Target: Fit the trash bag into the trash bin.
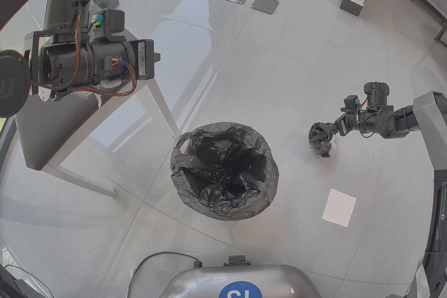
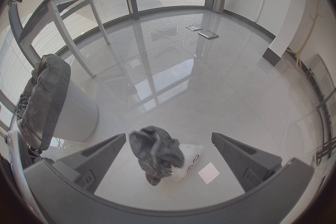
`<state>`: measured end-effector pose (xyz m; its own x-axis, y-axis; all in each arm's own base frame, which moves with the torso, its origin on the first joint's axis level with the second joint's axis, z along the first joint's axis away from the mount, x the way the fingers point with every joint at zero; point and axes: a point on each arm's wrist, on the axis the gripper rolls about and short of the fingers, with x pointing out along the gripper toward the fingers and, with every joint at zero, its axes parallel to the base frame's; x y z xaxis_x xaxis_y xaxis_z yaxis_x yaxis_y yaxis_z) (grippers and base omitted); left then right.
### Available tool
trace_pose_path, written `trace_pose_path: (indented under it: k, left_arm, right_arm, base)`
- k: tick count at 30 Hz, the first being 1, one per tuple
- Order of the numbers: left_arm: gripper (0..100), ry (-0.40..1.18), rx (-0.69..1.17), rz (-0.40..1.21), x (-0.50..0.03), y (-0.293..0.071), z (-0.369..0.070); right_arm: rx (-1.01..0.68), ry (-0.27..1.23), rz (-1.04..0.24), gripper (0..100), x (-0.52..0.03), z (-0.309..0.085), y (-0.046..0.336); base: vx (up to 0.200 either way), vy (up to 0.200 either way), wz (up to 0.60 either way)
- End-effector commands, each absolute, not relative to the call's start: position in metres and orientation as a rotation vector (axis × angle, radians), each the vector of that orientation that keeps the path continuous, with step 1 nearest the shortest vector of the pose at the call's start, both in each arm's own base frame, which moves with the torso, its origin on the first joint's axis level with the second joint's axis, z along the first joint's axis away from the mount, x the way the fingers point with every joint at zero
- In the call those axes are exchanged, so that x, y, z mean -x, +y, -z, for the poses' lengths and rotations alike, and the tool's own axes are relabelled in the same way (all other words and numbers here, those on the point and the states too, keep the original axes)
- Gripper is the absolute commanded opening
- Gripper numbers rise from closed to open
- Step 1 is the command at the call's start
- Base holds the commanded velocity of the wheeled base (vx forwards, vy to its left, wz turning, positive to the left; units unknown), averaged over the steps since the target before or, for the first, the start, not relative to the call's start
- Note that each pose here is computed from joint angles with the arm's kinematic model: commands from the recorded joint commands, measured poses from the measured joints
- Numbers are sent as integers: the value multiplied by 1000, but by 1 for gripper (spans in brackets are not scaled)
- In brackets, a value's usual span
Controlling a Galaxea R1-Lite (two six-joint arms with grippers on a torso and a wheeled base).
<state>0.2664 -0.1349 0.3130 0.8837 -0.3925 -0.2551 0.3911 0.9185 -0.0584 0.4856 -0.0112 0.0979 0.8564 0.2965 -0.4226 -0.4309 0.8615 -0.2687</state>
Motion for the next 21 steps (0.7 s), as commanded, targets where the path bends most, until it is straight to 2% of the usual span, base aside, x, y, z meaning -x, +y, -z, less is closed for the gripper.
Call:
trace_pose_path:
  k: [1, 10, 21]
  left_arm:
    - [0, 266, 6, 408, -266, -135, -313]
    - [0, 262, 7, 408, -262, -133, -315]
    - [0, 261, 6, 409, -260, -132, -315]
  right_arm:
    - [375, 356, -393, 100, -480, -113, -8]
    - [370, 388, -410, 100, -485, -95, -4]
    - [353, 444, -382, 100, -501, -54, -24]
  base:
    - [0, 0, 0]
    - [0, 0, 0]
    - [0, 0, 0]
